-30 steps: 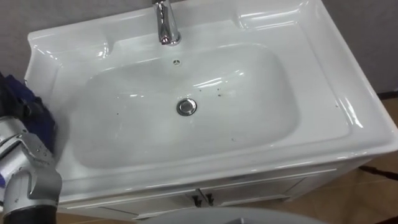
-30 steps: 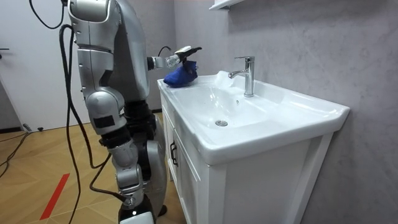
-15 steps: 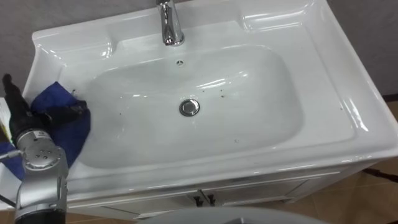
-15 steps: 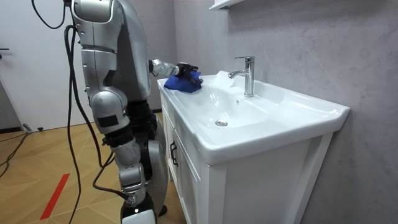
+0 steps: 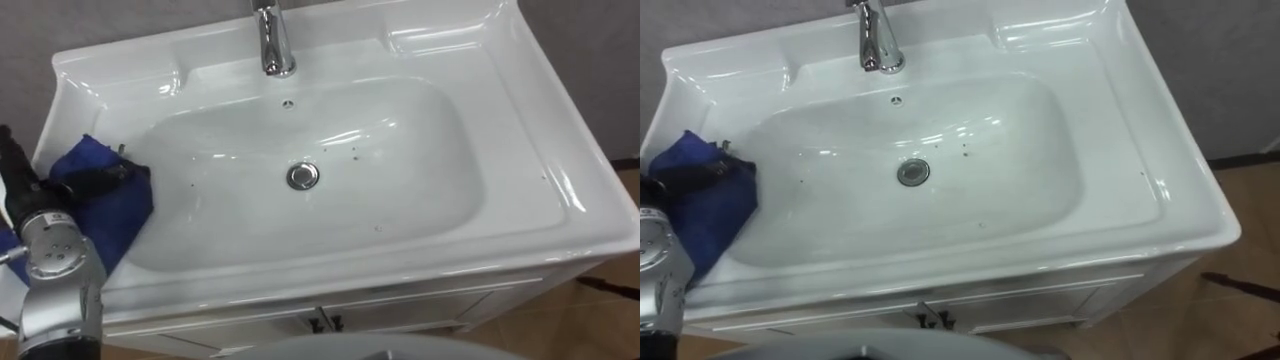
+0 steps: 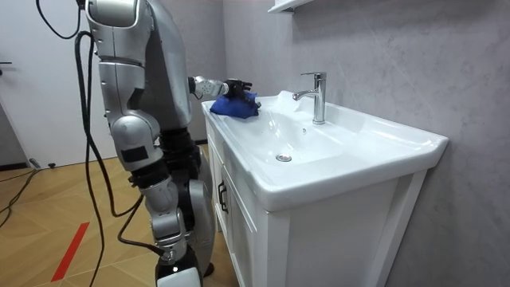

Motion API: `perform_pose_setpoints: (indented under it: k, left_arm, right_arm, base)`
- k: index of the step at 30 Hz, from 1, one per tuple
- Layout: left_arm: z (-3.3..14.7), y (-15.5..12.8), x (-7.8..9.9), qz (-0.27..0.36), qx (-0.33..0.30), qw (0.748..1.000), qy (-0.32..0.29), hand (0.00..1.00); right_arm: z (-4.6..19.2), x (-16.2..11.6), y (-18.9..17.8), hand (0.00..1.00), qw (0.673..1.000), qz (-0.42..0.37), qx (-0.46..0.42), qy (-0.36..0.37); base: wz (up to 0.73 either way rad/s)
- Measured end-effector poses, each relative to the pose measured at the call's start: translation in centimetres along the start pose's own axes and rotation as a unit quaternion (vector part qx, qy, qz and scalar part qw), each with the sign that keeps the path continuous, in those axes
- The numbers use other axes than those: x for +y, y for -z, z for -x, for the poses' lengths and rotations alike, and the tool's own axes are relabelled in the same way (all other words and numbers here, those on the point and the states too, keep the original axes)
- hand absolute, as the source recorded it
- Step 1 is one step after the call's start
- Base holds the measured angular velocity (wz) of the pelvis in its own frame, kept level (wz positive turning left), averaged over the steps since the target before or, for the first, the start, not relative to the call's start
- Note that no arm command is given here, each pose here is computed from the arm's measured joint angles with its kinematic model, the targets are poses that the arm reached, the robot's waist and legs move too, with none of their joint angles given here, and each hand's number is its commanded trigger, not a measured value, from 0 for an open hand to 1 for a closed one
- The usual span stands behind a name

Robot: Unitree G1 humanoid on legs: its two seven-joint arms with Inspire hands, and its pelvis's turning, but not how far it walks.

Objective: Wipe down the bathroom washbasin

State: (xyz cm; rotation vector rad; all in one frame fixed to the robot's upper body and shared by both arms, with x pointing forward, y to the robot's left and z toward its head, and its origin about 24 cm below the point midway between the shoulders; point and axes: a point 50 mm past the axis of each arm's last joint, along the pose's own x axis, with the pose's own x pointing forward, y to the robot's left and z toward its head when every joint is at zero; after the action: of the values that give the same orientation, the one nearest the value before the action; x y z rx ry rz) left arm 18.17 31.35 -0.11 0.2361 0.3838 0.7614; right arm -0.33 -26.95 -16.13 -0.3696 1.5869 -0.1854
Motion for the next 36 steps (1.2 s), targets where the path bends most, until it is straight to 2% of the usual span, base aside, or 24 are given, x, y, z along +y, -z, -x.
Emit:
perform_pose_setpoints:
  k: [6,11,15,18,23,36]
  left_arm:
    - [-0.4,-1.4,0.6,-0.023,-0.035,0.998,-0.040,0.00]
    - [-0.9,-3.6,1.2,-0.017,-0.077,0.993,-0.083,0.00]
    - [-0.5,-5.7,1.6,0.008,-0.127,0.986,-0.108,0.00]
    - [-0.2,-6.7,1.7,0.003,-0.157,0.981,-0.115,0.00]
    - [-0.1,-6.9,1.7,-0.003,-0.165,0.979,-0.121,0.00]
    - [-0.1,-7.0,3.8,0.030,-0.182,0.958,-0.220,0.00]
  right_arm:
    - [0.0,0.0,-0.1,0.00,1.000,-0.008,-0.004,0.001]
    - [0.0,0.4,0.0,0.00,1.000,-0.019,-0.003,-0.003]
    - [0.0,0.5,0.3,0.00,1.000,-0.016,0.000,-0.008]
    - [-0.1,0.5,0.4,0.00,1.000,-0.011,0.000,-0.008]
    - [-0.1,0.6,0.3,0.00,1.000,-0.017,-0.002,-0.009]
    - [-0.1,0.4,0.7,0.00,1.000,-0.017,-0.006,0.009]
  base:
    - [0.03]
    - [0.06]
    - [0.00]
    - [0.00]
    - [0.00]
    - [-0.03]
